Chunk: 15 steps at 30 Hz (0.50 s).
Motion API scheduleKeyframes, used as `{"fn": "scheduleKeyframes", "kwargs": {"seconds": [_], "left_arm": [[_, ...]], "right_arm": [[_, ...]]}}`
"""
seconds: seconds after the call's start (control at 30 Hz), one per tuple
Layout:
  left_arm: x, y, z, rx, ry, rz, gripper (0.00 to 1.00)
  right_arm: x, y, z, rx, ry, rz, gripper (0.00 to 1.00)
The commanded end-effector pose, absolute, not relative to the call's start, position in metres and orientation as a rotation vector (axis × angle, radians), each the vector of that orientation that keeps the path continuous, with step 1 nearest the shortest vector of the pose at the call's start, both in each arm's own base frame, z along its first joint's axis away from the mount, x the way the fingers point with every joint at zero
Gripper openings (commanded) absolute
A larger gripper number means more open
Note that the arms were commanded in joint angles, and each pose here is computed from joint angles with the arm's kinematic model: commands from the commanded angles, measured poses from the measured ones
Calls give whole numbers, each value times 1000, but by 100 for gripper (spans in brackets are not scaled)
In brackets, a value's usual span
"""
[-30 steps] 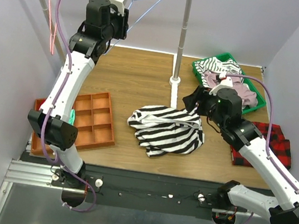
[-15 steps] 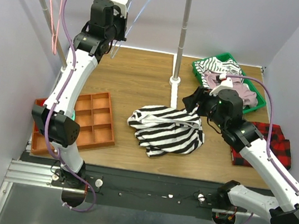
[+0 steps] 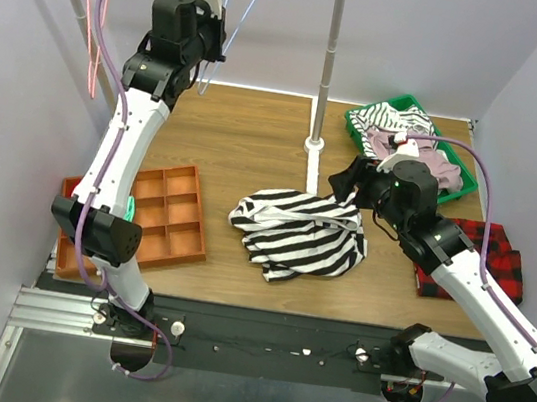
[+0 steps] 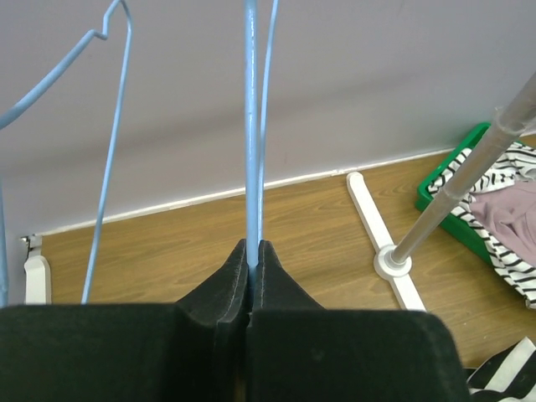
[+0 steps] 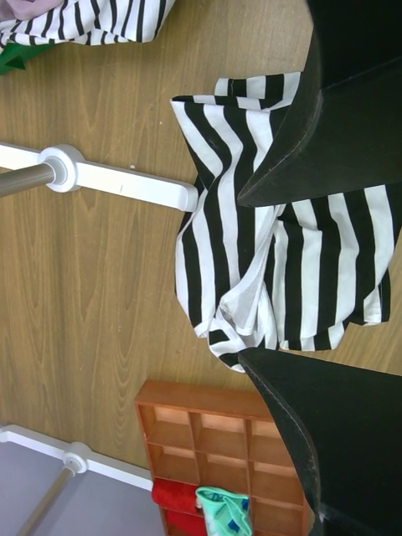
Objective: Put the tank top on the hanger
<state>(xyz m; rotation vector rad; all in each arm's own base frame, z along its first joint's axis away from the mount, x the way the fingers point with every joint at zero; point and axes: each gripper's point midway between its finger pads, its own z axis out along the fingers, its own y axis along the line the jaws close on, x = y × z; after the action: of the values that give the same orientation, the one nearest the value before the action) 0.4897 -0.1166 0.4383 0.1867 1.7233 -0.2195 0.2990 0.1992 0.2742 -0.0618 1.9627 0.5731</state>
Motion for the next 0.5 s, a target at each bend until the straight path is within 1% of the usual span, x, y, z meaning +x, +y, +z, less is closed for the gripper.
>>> {"fn": "scheduleKeyframes", "kwargs": {"seconds": [0.0, 0.1, 0.13, 0.2, 0.23, 0.27, 0.33, 0.37, 0.47], "left_arm": [[469, -117, 463, 191, 1667, -257, 0], [457, -120, 460, 200, 1663, -277, 0], [455, -122, 451, 209, 1682, -285, 0], [443, -123, 457, 215, 1662, -298, 0], [441, -125, 446, 220, 1684, -300, 0], [433, -124, 452, 219, 1663, -303, 0], [426, -129, 441, 217, 1683, -324, 0], [418, -130, 447, 218, 1667, -334, 0], [399, -140, 437, 236, 1684, -369, 0]], "right_arm": [[300, 201, 284, -80, 1932, 583, 76], [300, 199, 285, -74, 1927, 573, 76], [301, 198, 284, -71, 1928, 564, 76], [300, 196, 284, -68, 1931, 554, 76], [300, 194, 283, -64, 1932, 547, 76], [301, 192, 283, -57, 1933, 536, 76], [300, 189, 278, -43, 1940, 524, 76], [301, 185, 277, -27, 1939, 504, 76], [299, 177, 264, 14, 1973, 465, 73]]}}
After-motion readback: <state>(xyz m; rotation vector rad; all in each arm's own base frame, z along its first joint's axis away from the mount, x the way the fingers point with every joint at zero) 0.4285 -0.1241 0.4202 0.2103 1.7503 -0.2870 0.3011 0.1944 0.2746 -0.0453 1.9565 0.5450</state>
